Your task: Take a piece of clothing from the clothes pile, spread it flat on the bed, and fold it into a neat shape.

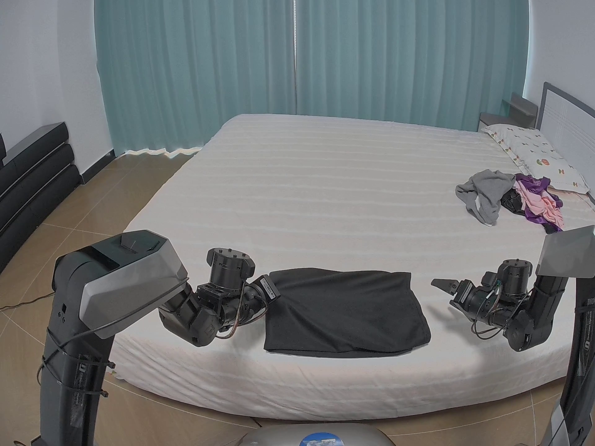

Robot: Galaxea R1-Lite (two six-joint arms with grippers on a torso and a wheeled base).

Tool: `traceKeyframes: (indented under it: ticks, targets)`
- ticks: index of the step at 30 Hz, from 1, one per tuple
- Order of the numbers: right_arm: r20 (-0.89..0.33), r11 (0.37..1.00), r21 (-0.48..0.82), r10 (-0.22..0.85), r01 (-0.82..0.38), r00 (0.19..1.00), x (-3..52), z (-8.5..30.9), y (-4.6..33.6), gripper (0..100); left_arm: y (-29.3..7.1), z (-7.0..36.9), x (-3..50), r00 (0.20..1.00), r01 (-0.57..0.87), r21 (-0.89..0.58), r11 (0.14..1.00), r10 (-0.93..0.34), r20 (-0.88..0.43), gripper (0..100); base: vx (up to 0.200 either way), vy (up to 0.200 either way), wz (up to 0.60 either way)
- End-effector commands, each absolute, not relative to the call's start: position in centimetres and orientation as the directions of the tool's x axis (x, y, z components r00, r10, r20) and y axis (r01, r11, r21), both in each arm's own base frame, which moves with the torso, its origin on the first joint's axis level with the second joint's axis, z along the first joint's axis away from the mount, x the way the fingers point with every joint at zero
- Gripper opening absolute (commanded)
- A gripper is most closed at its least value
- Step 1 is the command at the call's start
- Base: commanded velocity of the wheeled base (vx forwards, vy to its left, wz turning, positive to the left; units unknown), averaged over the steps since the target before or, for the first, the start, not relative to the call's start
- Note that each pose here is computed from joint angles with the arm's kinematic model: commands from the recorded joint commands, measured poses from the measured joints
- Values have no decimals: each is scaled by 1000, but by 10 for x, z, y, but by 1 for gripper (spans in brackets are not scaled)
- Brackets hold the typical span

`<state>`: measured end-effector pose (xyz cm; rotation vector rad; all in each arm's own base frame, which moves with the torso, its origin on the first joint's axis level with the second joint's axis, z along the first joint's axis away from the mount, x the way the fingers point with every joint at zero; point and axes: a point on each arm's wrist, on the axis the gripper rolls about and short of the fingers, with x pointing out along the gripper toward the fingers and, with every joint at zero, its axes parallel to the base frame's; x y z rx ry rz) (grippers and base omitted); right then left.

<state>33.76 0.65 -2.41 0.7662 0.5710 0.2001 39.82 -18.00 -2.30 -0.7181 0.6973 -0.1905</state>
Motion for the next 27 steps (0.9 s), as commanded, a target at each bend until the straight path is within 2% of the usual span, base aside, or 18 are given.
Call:
traceKeyframes:
  ticks: [1, 6, 25, 26, 27]
  targets:
    - [-415, 710, 703, 372, 33, 830, 338, -25, 6, 100, -178, -24, 400, 762, -73, -662, 746, -386, -520, 0, 0, 200, 0]
    - [-415, 711, 703, 373, 32, 830, 338, -25, 7, 100, -179, -25, 402, 764, -73, -663, 745, -386, -518, 0, 0, 200, 0]
    - [-417, 711, 703, 388, 20, 822, 337, -25, 14, 100, -180, -25, 401, 757, -64, -667, 742, -399, -517, 0, 0, 0, 0]
    - [-419, 711, 702, 388, 22, 821, 337, -25, 14, 100, -180, -25, 401, 757, -64, -667, 742, -399, -517, 100, 0, 0, 0]
    - [-423, 711, 702, 389, 24, 818, 337, -26, 14, 100, -180, -25, 400, 756, -66, -666, 743, -398, -520, 100, 0, 0, 0]
